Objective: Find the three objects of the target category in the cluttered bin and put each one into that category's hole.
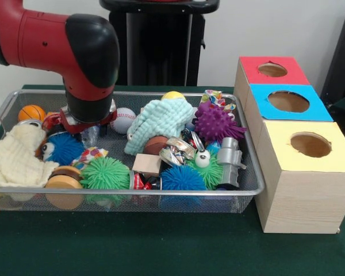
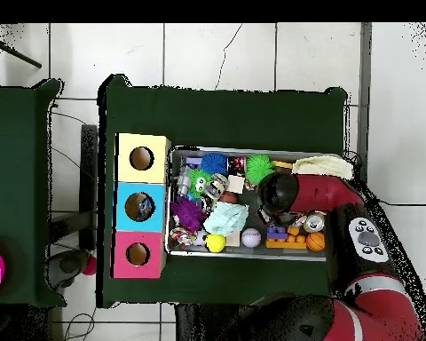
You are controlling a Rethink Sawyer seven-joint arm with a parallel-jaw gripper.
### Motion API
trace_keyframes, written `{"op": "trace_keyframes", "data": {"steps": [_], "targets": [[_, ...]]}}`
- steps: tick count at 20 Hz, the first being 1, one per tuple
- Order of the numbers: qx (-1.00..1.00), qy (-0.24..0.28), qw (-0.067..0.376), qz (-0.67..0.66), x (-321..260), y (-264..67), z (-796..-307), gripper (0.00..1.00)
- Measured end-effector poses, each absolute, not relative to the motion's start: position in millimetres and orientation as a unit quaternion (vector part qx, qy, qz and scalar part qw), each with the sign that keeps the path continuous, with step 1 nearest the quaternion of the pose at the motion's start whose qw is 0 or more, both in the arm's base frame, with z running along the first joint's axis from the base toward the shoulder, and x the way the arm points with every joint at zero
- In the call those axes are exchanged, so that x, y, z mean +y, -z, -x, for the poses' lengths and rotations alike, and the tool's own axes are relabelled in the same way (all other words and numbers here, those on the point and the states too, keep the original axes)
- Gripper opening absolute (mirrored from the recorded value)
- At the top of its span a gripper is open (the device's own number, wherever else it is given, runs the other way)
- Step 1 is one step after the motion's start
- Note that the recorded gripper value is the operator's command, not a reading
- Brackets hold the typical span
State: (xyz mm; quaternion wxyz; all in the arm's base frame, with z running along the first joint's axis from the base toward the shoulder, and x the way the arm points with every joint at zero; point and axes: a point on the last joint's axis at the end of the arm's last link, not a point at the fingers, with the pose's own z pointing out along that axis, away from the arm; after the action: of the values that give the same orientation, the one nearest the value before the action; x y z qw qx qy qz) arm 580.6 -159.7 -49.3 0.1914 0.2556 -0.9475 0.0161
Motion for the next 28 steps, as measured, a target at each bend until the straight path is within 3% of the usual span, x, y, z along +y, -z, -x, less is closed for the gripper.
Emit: {"op": "trace_keyframes", "data": {"steps": [15, 28], "targets": [[-0.950, -0.040, 0.189, -0.247, -182, 68, -565, 1.00], [-0.949, -0.051, 0.198, -0.238, -184, 62, -563, 1.00]]}}
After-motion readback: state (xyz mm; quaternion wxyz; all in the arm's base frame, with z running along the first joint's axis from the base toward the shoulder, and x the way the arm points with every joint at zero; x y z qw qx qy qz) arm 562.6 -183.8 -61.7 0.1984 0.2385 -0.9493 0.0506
